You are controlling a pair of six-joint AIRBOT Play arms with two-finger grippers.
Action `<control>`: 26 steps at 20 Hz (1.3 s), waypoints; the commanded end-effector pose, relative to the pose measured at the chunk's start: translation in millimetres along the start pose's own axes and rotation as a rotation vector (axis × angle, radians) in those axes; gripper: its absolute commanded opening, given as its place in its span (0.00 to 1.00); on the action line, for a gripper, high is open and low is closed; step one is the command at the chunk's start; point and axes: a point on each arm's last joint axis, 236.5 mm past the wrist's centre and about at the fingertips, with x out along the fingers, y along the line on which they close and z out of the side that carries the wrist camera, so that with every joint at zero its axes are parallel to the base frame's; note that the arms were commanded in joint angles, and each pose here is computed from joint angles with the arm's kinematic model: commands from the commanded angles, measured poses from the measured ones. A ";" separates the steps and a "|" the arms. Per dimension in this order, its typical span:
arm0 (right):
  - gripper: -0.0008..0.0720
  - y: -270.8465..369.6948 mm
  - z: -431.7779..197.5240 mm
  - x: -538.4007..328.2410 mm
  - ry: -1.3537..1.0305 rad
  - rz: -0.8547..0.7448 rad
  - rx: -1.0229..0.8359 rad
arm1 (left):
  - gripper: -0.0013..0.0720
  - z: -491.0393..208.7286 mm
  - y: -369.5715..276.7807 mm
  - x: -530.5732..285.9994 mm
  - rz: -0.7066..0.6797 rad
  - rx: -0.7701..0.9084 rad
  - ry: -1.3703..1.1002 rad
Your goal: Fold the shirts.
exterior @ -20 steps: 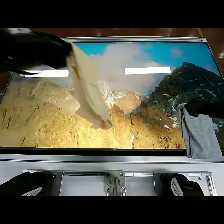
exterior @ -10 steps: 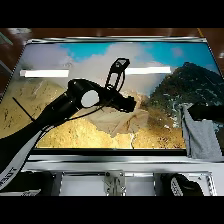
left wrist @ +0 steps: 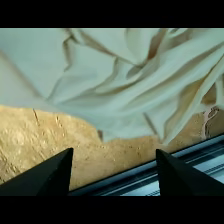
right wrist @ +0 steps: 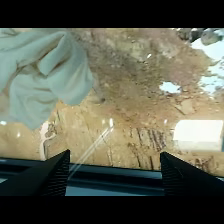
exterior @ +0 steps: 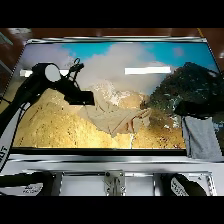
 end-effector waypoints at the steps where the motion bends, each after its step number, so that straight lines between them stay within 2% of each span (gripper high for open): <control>1: 0.95 13.2 -5.8 57.7 0.186 0.169 0.045 | 0.87 -39.9 42.6 22.0 -0.029 -0.150 0.108; 4: 0.95 7.3 -6.5 91.6 0.255 0.203 0.084 | 0.87 -45.3 47.1 58.0 -0.075 -0.250 0.081; 10: 0.95 2.3 3.2 128.4 0.257 0.238 0.112 | 0.87 -6.7 35.7 106.9 -0.191 -0.425 -0.042; 16: 0.95 14.7 5.3 155.3 0.271 0.279 0.089 | 0.83 1.8 34.8 136.5 -0.193 -0.455 -0.065; 17: 0.95 18.4 7.0 162.1 0.267 0.273 0.078 | 0.68 5.2 35.3 136.9 -0.194 -0.459 -0.079; 18: 0.95 24.0 9.4 168.0 0.259 0.275 0.070 | 0.41 7.8 35.7 136.7 -0.195 -0.461 -0.090; 20: 0.95 38.9 15.3 180.9 0.238 0.286 0.058 | 0.29 8.9 36.7 137.1 -0.193 -0.463 -0.095; 21: 0.95 44.8 17.9 186.9 0.227 0.284 0.049 | 0.16 9.1 36.8 137.0 -0.192 -0.461 -0.096; 22: 0.95 50.3 19.9 193.4 0.217 0.276 0.035 | 0.14 9.2 36.7 136.9 -0.193 -0.461 -0.097; 23: 0.95 55.2 21.0 198.8 0.212 0.269 0.029 | 0.07 9.4 36.7 136.7 -0.192 -0.447 -0.099; 25: 0.94 69.4 21.7 205.4 0.204 0.278 0.012 | 0.06 17.0 32.6 130.1 -0.195 -0.359 -0.124; 26: 0.64 75.9 21.9 205.5 0.201 0.283 -0.007 | 0.06 26.3 27.9 120.6 -0.204 -0.329 -0.153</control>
